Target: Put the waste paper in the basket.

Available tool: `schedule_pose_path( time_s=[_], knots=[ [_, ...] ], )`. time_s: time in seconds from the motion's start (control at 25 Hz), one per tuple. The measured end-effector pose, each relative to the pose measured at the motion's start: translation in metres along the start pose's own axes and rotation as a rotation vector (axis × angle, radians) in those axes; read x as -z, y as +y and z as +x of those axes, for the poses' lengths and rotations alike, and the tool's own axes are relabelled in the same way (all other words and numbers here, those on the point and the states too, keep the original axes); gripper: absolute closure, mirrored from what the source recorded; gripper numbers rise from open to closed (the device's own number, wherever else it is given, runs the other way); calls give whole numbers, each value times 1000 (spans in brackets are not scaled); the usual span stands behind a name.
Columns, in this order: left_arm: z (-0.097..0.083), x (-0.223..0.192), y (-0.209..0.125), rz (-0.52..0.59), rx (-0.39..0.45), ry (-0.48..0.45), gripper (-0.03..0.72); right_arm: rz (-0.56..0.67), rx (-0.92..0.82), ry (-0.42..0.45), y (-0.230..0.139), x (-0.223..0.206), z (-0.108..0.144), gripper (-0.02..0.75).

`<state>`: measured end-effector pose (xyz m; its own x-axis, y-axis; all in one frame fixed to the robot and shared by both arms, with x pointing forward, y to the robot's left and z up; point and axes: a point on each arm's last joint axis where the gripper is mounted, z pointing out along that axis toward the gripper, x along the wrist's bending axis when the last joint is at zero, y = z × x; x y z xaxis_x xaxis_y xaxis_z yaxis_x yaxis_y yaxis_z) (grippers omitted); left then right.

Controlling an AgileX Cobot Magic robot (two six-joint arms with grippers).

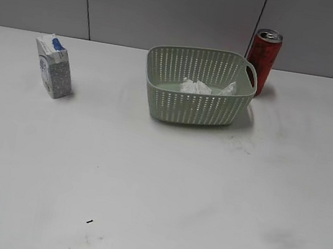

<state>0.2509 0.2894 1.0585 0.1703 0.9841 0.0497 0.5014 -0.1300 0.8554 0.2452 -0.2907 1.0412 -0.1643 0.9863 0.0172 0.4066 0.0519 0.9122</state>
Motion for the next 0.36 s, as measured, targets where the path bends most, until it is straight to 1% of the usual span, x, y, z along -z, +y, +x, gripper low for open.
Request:
schedule_pose_path(
  time_s=[0.12,0.16,0.28,0.36],
  knots=[
    [-3,13,-7,-92,-10,8,118,0,-1,1,0,0,0,152],
    [-4,15,-9,-104,-12,9,118,0,-1,1,0,0,0,152],
    [-4,15,-10,-110,-10,7,118,1,-2,3,0,0,0,152],
    [-4,14,-11,-107,6,5,118,1,-2,3,0,0,0,152]
  ],
)
